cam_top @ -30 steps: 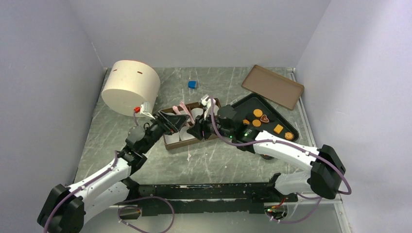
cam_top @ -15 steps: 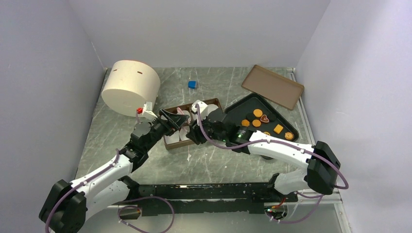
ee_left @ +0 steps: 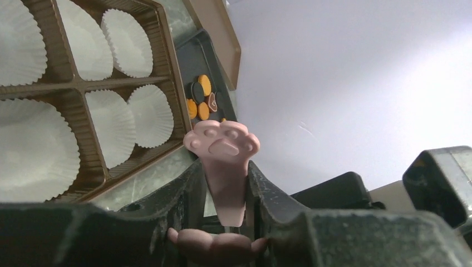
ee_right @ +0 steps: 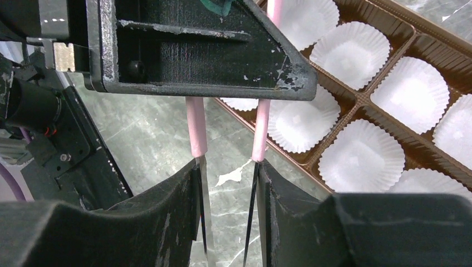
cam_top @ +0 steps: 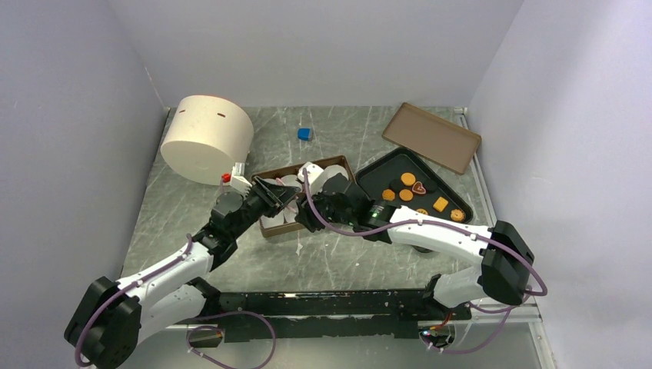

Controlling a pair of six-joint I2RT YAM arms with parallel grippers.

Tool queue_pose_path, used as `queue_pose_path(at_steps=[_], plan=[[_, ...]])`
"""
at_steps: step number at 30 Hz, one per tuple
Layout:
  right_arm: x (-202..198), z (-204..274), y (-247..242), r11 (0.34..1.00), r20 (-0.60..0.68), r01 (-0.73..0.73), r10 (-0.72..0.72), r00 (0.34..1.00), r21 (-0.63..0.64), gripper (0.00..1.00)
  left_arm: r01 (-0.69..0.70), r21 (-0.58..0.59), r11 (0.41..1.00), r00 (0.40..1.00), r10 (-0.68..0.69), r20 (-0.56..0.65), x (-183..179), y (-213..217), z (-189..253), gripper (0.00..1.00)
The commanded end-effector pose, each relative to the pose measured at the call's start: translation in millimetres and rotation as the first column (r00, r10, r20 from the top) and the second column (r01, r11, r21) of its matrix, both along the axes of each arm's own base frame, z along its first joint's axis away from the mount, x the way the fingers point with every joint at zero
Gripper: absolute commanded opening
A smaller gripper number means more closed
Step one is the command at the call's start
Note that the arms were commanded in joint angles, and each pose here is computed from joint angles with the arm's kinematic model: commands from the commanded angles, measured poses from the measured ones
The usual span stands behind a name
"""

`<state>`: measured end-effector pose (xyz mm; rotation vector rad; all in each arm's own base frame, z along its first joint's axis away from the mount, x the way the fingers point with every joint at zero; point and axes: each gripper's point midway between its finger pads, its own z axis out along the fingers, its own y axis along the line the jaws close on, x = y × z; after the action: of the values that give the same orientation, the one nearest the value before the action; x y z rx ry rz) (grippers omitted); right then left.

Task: Pack the cookies

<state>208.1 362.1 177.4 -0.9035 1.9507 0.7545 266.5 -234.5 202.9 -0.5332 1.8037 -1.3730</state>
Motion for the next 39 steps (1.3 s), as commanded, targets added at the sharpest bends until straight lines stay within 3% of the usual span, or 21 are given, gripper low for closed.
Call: queue_pose_path(at_steps=[1,4,12,20,32,34,39], plan=[[7,38,14,0.997,0.076,-0.016,0.010,0.997,0.075,0.40,-0.014,-0.034,0.999,0.999,0.012,-0.040,2,0,3,0.29],[8,38,14,0.997,0.080,-0.015,0.010,0.997,0.071,0.40,-0.021,-0.045,0.999,0.995,0.017,-0.096,1,0,-3,0.18],[7,49,14,0.994,0.109,-0.013,0.001,0.994,0.109,0.40,-0.022,-0.140,0.990,0.973,-0.011,-0.231,-6,-5,-20,0.05],[6,49,15,0.993,0.114,-0.019,0.005,0.993,0.121,0.44,-0.016,-0.241,0.970,0.961,-0.052,-0.273,-11,-9,-16,0.05],[4,47,19,0.992,0.110,-0.034,0.021,0.994,0.121,0.41,-0.009,-0.267,0.964,0.960,-0.067,-0.273,-13,-10,-12,0.05],[4,48,18,0.992,0.112,-0.033,0.020,0.994,0.118,0.40,-0.009,-0.258,0.966,0.959,-0.065,-0.277,-14,-9,-15,0.11],[1,58,15,0.991,0.112,-0.035,0.021,0.994,0.129,0.38,-0.030,-0.229,0.973,0.957,-0.038,-0.287,-15,-4,-22,0.49]])
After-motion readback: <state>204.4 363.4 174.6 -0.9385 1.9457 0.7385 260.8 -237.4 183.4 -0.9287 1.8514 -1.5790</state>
